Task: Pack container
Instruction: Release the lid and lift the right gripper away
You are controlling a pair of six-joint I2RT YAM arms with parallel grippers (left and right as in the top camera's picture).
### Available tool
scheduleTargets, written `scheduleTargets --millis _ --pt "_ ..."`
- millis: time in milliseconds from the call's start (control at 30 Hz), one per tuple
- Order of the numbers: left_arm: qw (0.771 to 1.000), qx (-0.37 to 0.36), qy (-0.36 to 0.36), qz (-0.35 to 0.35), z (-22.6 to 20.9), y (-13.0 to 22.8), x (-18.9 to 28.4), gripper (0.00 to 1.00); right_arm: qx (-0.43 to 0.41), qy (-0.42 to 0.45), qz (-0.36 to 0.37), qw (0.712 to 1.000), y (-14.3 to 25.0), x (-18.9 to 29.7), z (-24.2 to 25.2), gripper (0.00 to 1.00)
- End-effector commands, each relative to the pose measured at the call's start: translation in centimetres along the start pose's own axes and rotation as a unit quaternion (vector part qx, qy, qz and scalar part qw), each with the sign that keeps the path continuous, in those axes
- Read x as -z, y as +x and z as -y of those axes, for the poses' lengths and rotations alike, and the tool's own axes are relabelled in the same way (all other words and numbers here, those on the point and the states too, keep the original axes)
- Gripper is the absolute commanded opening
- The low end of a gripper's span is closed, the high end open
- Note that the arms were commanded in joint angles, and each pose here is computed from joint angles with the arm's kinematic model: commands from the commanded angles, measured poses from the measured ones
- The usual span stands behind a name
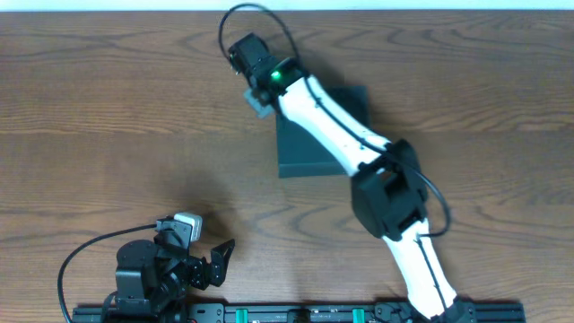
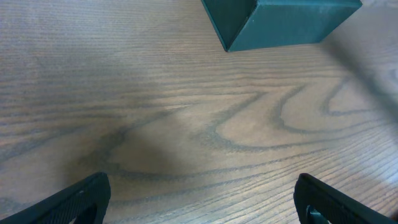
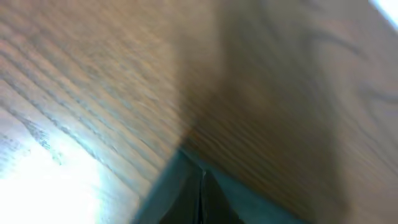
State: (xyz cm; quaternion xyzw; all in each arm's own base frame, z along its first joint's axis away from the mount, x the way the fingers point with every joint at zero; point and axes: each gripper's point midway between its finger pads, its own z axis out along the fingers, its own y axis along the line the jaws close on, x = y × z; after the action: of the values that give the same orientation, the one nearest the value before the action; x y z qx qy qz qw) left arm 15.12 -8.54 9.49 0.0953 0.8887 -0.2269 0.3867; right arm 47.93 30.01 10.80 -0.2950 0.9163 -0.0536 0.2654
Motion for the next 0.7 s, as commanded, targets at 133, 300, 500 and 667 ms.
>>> scheduleTargets --millis 133,300,500,667 --pt "1.000 0.003 -0.006 0.001 -0.2 0.0 0.0 0.95 -0.170 0.042 -0.012 0.984 1.6 7.8 8.9 0.01" --pt "1.000 0.004 -0.006 0.001 -0.2 0.0 0.0 0.95 -0.244 0.063 -0.094 0.963 6.5 9.1 11.4 0.01" --pt "1.000 0.004 -0.006 0.001 -0.2 0.0 0.0 0.95 -0.283 0.082 -0.133 0.946 9.8 9.7 14.1 0.01" --pt "1.000 0.004 -0.006 0.001 -0.2 0.0 0.0 0.95 -0.295 0.091 -0.149 0.939 13.9 10.9 16.2 0.01"
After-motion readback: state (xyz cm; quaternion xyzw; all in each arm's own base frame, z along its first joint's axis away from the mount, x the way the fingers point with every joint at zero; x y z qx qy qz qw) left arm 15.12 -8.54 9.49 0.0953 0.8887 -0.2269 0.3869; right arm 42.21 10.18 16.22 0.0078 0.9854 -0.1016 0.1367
